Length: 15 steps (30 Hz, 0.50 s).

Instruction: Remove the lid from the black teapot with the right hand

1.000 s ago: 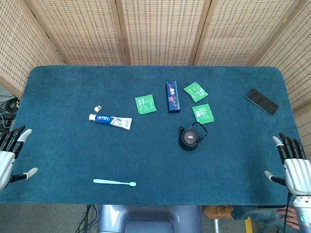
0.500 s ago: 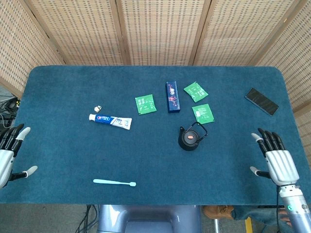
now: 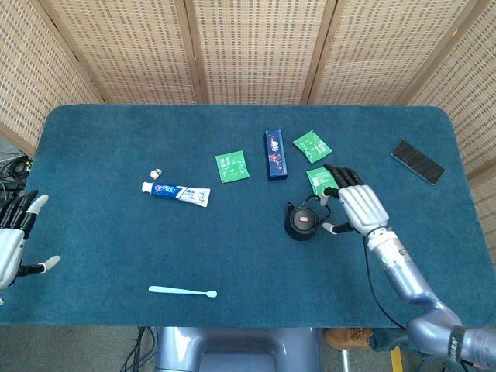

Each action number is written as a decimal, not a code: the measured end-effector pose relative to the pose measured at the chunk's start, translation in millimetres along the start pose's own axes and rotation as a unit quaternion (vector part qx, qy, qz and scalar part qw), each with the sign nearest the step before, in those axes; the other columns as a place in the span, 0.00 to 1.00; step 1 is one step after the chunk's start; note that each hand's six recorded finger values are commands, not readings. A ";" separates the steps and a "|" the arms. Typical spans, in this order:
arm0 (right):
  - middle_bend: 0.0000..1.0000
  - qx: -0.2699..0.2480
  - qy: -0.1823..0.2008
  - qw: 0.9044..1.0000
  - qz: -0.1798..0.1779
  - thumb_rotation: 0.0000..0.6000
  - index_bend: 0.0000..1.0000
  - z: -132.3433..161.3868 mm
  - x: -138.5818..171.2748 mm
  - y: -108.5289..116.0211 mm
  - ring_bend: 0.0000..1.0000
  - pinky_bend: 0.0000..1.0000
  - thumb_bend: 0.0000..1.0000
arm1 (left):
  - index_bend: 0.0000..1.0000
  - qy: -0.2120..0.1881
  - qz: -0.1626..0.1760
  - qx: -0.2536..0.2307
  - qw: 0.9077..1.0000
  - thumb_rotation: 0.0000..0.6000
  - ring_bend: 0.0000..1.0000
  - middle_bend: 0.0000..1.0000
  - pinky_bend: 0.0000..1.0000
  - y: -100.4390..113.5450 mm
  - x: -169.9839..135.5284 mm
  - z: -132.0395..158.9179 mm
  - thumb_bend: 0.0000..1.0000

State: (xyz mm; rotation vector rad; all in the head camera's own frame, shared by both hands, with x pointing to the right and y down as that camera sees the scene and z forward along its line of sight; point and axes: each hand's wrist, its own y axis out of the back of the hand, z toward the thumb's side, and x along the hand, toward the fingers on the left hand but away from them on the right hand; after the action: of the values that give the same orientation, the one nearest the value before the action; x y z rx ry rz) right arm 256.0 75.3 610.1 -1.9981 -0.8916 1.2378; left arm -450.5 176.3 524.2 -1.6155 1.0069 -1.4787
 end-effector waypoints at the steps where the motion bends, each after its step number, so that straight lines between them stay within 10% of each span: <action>1: 0.00 0.000 0.000 1.000 0.005 1.00 0.51 5.0 -6.2 -2.8 0.00 0.00 0.36 | 0.00 0.002 -0.002 0.000 1.000 1.00 0.00 0.00 0.00 -0.7 1.3 -0.8 0.00; 15: 0.00 0.045 -0.029 0.996 0.065 1.00 0.50 28.7 -50.6 -59.3 0.00 0.00 0.46 | 0.00 0.007 -0.010 0.000 1.000 1.00 0.00 0.00 0.00 -4.1 9.8 -2.2 0.00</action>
State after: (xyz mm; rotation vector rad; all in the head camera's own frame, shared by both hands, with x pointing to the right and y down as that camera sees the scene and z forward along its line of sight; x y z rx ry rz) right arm 199.6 73.7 671.2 -1.9829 -0.7282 1.3898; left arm -452.0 169.3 532.4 -1.6216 1.0001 -1.5055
